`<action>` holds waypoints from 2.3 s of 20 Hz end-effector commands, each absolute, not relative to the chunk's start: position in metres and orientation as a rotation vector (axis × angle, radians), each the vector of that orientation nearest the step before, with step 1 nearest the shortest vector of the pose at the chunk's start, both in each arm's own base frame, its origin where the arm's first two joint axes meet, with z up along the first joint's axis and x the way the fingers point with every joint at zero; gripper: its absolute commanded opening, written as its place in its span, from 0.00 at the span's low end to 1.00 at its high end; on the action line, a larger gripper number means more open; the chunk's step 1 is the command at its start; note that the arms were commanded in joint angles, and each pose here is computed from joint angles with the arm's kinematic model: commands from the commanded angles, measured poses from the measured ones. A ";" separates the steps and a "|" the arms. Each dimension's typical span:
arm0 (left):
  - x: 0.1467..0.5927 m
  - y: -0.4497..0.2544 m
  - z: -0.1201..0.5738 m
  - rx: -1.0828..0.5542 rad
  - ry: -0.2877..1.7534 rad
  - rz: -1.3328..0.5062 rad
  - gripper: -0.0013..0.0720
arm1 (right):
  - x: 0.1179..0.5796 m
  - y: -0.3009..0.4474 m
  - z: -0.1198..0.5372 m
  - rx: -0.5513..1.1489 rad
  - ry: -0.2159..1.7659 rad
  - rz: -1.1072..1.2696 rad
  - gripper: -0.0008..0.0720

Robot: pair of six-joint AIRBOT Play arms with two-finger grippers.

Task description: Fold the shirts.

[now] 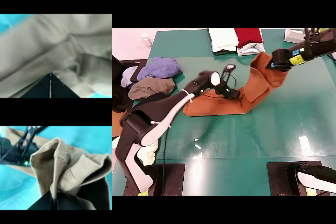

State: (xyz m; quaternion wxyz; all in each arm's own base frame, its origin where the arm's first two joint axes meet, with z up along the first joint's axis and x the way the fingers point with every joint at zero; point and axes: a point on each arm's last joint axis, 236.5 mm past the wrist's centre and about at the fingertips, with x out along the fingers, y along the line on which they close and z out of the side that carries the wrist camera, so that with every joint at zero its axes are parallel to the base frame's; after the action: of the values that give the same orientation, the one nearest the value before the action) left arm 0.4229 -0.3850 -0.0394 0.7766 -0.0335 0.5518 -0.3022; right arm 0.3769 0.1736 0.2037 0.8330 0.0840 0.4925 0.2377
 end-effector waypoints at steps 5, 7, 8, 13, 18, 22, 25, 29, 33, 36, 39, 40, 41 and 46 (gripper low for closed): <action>0.485 -0.205 0.083 0.057 1.002 -0.345 0.05 | 0.370 0.293 0.184 0.179 1.031 0.720 0.04; 0.489 -0.152 0.132 0.053 0.911 -0.253 0.05 | 0.367 0.346 0.166 0.206 1.031 0.806 0.04; 0.487 -0.129 0.157 0.036 0.866 -0.216 0.05 | 0.365 0.376 0.154 0.212 1.025 0.851 0.04; 0.460 -0.076 0.231 -0.002 0.734 -0.129 0.05 | 0.367 0.499 0.110 0.218 0.901 1.054 0.55; 0.439 -0.071 0.241 0.030 0.752 -0.132 0.05 | 0.409 0.437 0.107 0.125 0.960 0.915 0.54; 0.435 -0.082 0.230 0.022 0.787 -0.165 0.05 | 0.428 0.309 0.066 0.078 1.131 0.625 0.54; 0.435 -0.104 0.226 0.055 0.775 -0.218 0.05 | 0.419 0.225 0.034 0.100 1.250 0.428 0.57; 0.433 -0.136 0.210 0.082 0.777 -0.283 0.05 | 0.395 0.181 -0.011 0.206 1.419 0.296 0.97; 0.427 -0.148 0.193 0.097 0.818 -0.314 0.05 | 0.387 0.212 -0.044 0.331 1.513 0.339 0.96; 0.426 -0.148 0.192 0.097 0.824 -0.314 0.05 | 0.391 0.240 -0.064 0.317 1.540 0.373 0.96; 0.425 -0.147 0.191 0.099 0.834 -0.313 0.05 | 0.390 0.268 -0.082 0.272 1.566 0.413 0.95; 0.423 -0.147 0.189 0.101 0.843 -0.313 0.05 | 0.390 0.276 -0.086 0.260 1.572 0.423 0.85; 0.422 -0.146 0.188 0.102 0.849 -0.312 0.05 | 0.392 0.283 -0.089 0.251 1.565 0.433 0.69; 0.420 -0.151 0.188 0.090 0.856 -0.327 0.05 | 0.422 0.281 -0.062 0.209 1.438 0.442 0.04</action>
State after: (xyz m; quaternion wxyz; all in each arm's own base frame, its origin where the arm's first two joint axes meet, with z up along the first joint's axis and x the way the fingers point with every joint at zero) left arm 0.4216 -0.1470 0.1886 0.8980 0.0486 0.4101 -0.1518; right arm 0.4051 0.2831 -0.0757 0.7019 0.1074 0.6757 0.1979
